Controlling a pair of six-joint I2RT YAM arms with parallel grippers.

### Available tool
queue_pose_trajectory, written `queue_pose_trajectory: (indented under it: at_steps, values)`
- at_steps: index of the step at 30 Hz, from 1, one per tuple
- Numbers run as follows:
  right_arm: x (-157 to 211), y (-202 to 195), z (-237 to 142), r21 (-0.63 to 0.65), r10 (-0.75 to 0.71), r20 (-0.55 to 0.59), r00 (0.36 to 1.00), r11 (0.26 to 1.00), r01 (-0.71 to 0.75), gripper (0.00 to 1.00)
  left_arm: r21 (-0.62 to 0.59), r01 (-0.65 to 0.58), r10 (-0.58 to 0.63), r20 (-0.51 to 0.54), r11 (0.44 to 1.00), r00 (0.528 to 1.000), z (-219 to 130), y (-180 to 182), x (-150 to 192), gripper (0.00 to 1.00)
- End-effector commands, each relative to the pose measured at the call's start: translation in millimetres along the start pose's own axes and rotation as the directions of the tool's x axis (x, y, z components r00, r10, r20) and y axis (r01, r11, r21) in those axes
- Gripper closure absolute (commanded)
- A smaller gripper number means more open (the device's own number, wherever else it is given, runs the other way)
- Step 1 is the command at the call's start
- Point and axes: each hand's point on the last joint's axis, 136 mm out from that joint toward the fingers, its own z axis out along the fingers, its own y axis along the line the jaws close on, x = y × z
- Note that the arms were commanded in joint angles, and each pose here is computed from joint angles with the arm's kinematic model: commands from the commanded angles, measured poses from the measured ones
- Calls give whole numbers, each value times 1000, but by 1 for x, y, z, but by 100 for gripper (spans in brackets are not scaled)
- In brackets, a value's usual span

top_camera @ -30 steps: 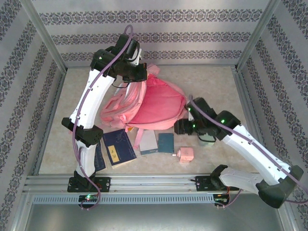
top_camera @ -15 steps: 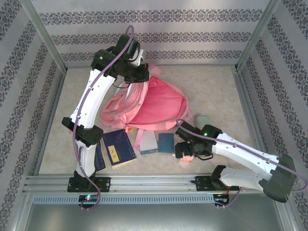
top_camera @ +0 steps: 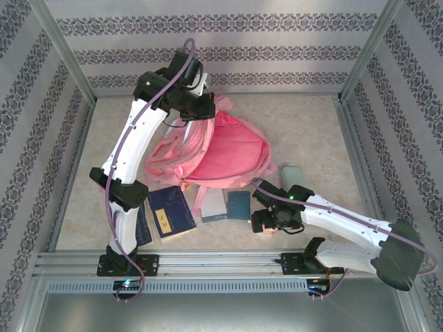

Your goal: Pack the student bag

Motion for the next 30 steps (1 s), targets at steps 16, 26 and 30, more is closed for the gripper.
queue_pose_trajectory:
  at_steps: [16,26,30]
  values:
    - [-12,15,2,-58,188,10,982,981,-187,2,47,-11,6,102,999,995,-34,-8,-11,100]
    - [-20,11,13,-45,265,39,964,964,-263,2,83,7,-16,110,997,994,-32,-10,-6,100]
    - [-20,9,15,-40,283,43,958,959,-282,6,89,12,-22,110,996,994,-31,-8,-3,100]
